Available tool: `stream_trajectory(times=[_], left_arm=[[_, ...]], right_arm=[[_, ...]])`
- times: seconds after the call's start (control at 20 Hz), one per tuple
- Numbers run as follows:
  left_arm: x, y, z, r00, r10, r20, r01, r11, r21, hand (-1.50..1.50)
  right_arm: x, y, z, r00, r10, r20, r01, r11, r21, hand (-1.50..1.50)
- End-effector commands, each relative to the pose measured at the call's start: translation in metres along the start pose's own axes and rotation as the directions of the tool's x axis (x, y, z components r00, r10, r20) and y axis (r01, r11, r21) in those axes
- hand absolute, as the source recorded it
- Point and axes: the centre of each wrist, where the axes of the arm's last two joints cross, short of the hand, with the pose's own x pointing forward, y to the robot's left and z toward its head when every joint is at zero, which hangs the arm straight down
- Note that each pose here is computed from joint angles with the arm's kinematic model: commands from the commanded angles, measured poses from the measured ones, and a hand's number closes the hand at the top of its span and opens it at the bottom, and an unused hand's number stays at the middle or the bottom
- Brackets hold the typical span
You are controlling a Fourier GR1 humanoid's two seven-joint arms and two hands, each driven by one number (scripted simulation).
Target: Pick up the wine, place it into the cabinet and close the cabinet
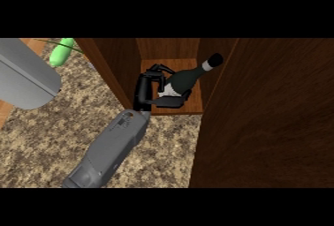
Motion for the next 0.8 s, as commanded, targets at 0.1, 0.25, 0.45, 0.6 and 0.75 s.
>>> stream_trajectory(times=[0.1,0.25,0.45,0.6,0.75], left_arm=[[-0.007,0.009,-0.018,1.000,-0.005,0.015,0.004,0.998,0.064,1.50],[-0.006,0.011,-0.023,0.999,0.036,0.020,-0.037,0.996,0.076,1.50],[-0.018,0.019,-0.017,0.992,0.127,-0.005,-0.126,0.984,0.123,1.50],[-0.010,0.021,-0.035,0.992,0.124,-0.025,-0.120,0.985,0.122,1.50],[-0.014,0.021,-0.034,0.995,0.083,-0.048,-0.075,0.987,0.142,1.50]], right_arm=[[0.009,0.002,0.006,0.998,-0.053,0.028,0.050,0.995,0.080,-1.50],[0.011,-0.001,0.013,0.998,-0.045,0.036,0.042,0.997,0.068,-1.50],[0.005,0.001,0.011,0.998,-0.055,0.023,0.053,0.995,0.085,-1.50],[0.007,0.011,0.016,0.998,-0.064,0.026,0.062,0.996,0.062,-1.50],[0.001,0.003,0.024,0.998,-0.051,0.027,0.049,0.995,0.087,-1.50]])
